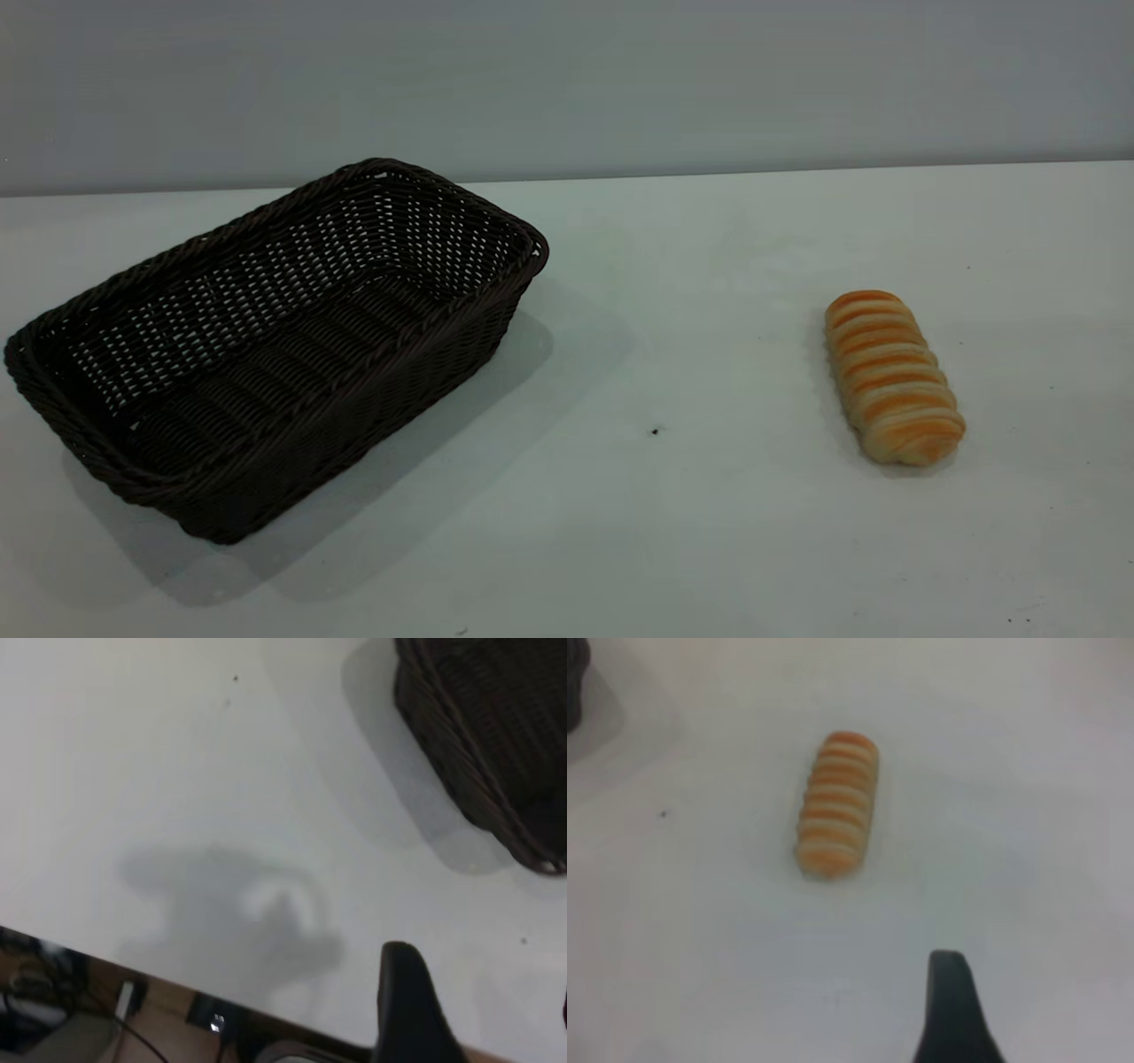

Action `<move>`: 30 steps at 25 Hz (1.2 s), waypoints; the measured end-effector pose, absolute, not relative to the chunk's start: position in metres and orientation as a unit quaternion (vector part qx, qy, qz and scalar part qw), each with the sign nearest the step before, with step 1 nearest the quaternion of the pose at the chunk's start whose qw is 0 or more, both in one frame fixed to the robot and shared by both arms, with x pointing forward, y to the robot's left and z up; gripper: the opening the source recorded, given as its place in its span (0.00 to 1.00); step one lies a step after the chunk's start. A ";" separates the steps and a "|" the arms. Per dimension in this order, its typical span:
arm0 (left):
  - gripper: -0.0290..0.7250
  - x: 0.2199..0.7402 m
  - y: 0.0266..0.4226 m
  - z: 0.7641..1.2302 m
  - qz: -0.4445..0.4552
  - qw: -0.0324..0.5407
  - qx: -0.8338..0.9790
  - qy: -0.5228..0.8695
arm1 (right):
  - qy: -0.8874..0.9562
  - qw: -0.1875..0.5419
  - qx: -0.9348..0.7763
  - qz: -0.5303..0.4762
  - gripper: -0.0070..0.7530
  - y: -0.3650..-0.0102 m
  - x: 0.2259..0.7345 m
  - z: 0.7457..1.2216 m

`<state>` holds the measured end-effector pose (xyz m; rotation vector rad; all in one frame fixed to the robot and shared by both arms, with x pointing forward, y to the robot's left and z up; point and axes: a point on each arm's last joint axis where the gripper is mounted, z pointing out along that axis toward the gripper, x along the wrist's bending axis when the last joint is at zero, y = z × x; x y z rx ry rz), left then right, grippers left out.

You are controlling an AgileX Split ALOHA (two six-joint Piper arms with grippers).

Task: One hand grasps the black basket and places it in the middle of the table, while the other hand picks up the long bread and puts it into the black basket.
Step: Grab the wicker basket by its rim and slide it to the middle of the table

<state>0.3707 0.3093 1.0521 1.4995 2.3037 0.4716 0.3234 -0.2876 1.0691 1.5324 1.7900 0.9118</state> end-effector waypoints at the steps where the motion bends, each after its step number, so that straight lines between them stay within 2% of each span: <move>1: 0.67 0.385 0.309 1.043 0.156 0.161 0.531 0.817 | 0.673 0.305 0.577 0.348 0.65 -0.287 0.324 1.070; 8: 0.67 0.464 0.306 0.991 0.088 0.094 0.539 0.832 | 0.671 0.307 0.575 0.352 0.65 -0.287 0.325 1.071; 12: 0.67 0.494 0.303 0.968 0.053 0.082 0.510 0.855 | 0.671 0.305 0.576 0.354 0.65 -0.287 0.325 1.071; 20: 0.66 0.514 0.299 0.927 0.015 0.065 0.445 0.893 | 0.671 0.305 0.576 0.354 0.65 -0.287 0.325 1.071; 30: 0.64 0.532 0.288 0.890 0.008 0.090 0.441 0.893 | 0.671 0.304 0.576 0.354 0.66 -0.287 0.325 1.071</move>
